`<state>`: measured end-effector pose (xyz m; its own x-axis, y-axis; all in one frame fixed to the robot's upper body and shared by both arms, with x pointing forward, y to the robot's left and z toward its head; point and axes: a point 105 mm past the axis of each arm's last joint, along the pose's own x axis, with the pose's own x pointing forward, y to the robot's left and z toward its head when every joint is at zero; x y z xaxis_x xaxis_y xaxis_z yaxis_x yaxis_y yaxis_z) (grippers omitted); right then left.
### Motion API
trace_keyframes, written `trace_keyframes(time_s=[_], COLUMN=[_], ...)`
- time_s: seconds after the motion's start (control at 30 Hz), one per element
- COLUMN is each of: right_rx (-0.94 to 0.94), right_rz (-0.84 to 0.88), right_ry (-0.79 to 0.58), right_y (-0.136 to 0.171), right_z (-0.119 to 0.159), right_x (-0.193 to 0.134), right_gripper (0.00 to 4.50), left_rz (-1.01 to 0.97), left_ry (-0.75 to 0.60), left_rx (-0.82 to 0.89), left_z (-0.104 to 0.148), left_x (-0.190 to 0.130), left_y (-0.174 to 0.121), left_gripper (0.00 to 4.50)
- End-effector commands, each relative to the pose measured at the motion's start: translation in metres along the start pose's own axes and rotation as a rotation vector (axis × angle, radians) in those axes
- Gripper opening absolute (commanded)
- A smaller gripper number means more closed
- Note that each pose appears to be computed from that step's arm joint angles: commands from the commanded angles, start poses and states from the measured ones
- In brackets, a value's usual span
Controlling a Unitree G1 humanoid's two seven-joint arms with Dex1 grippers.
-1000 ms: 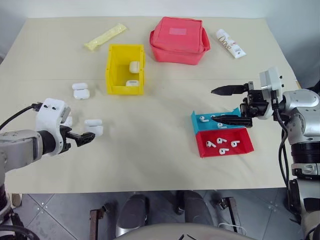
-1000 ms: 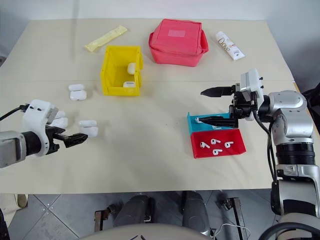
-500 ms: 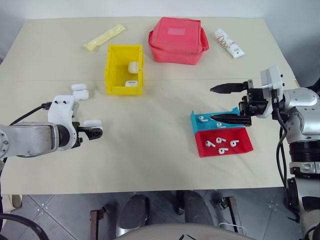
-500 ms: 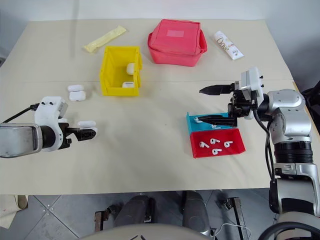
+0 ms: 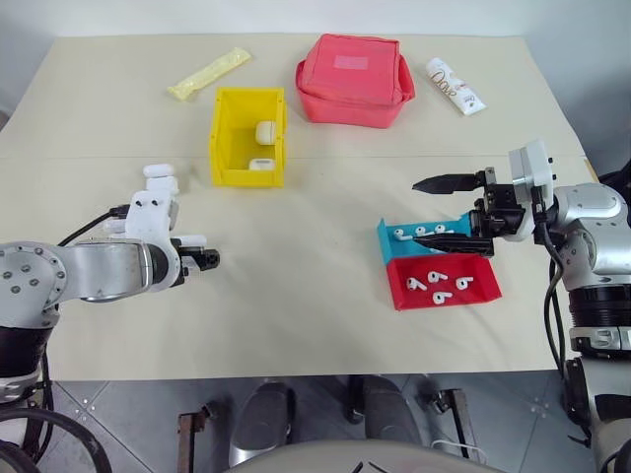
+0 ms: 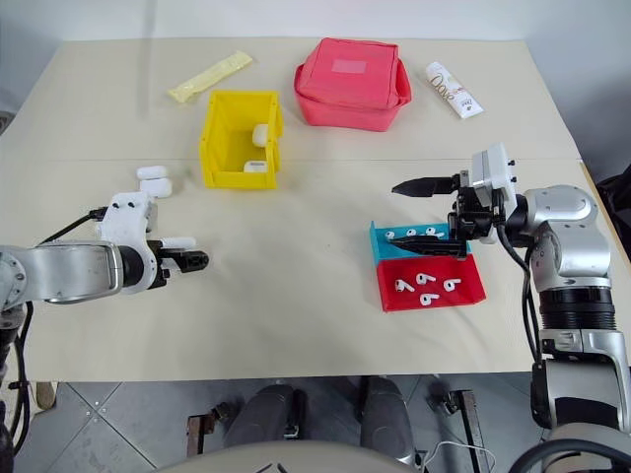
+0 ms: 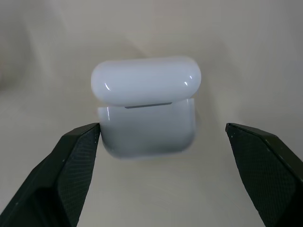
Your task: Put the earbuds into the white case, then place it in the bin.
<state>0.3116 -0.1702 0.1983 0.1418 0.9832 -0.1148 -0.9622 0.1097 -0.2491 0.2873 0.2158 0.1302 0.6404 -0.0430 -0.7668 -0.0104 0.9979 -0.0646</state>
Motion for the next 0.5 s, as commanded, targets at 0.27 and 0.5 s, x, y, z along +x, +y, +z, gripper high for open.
trace_keyframes(time_s=[0.27,0.5], right_rx=[-0.032,-0.022], right_rz=[0.018,-0.001], right_ry=[-0.02,-0.013], right_y=[0.007,0.011], right_z=[0.008,0.005], right_x=[-0.003,-0.007], right_gripper=[4.5,4.5], left_rz=[-0.005,-0.039], left_ry=[0.055,0.126], left_rx=[0.026,0.059], left_z=[0.005,-0.001], left_x=[-0.001,0.001], left_y=[0.01,0.012], left_gripper=[4.48,4.48])
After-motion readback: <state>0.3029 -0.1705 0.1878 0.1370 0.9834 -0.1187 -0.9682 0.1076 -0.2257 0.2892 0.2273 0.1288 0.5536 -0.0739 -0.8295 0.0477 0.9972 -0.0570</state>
